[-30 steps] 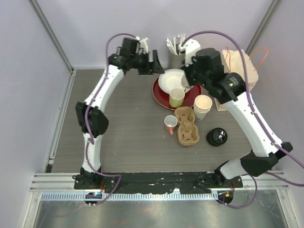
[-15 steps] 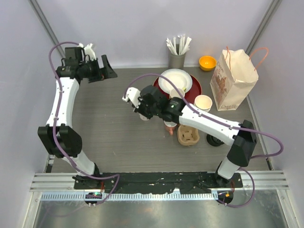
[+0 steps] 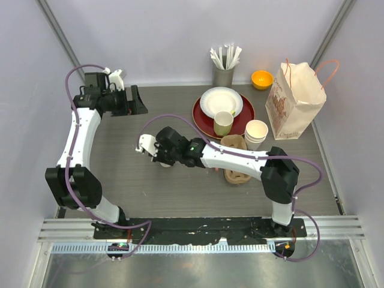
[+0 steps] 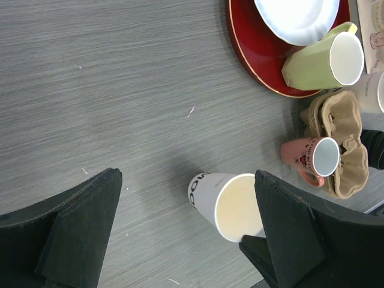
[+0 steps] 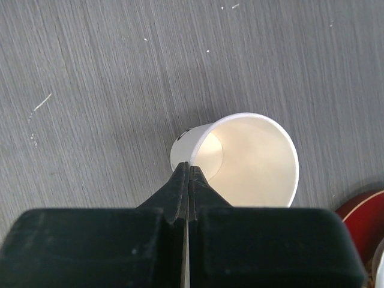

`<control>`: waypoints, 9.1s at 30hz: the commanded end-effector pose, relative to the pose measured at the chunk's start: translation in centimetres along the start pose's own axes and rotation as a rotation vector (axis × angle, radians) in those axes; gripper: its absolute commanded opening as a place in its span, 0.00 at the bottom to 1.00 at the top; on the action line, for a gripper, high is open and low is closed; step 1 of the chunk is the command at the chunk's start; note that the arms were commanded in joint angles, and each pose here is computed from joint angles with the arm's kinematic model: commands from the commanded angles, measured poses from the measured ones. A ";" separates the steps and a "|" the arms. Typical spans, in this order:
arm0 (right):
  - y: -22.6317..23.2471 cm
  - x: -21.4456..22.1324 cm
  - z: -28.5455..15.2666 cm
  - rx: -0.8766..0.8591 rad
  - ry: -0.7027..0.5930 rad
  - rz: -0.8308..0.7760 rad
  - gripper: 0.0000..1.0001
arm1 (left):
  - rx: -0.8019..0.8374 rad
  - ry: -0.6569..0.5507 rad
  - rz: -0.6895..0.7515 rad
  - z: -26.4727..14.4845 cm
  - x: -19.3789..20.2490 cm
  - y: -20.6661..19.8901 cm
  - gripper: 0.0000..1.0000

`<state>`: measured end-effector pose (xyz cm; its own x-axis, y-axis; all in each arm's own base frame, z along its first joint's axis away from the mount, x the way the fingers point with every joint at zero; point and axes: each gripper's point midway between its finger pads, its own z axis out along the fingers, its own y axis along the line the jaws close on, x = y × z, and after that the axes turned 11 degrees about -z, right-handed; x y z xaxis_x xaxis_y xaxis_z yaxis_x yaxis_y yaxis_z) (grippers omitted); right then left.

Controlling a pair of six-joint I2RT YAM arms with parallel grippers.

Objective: Pack the takeout coffee

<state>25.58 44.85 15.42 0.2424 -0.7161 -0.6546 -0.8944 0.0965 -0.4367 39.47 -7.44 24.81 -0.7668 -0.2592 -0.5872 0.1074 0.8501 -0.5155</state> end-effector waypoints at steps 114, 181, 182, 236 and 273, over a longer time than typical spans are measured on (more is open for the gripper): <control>-17.4 22.7 -27.9 0.715 0.569 0.775 0.01 | 0.022 0.028 0.056 0.2 0.8 0.6 0.98; -2.1 7.6 -6.8 -0.047 0.243 0.273 0.01 | -0.031 0.014 0.097 -0.3 0.6 1.4 0.98; -1.7 7.8 -6.7 -0.058 0.249 0.272 0.01 | -0.031 0.014 0.096 -0.3 0.6 1.4 0.98; -5.1 31.3 -31.1 0.997 0.696 1.437 0.45 | 0.072 -0.006 0.166 -2.7 1.8 -1.2 0.98; 4.2 37.0 -31.6 1.193 0.778 2.011 0.27 | 0.109 0.022 0.214 -3.1 2.2 -1.7 0.98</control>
<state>18.30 -3.38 8.73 -0.6223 0.6673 -0.4093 0.7559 0.6481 -0.0925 35.78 -7.97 24.91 -0.7566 -0.0791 -0.6490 0.3011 0.8390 -0.4532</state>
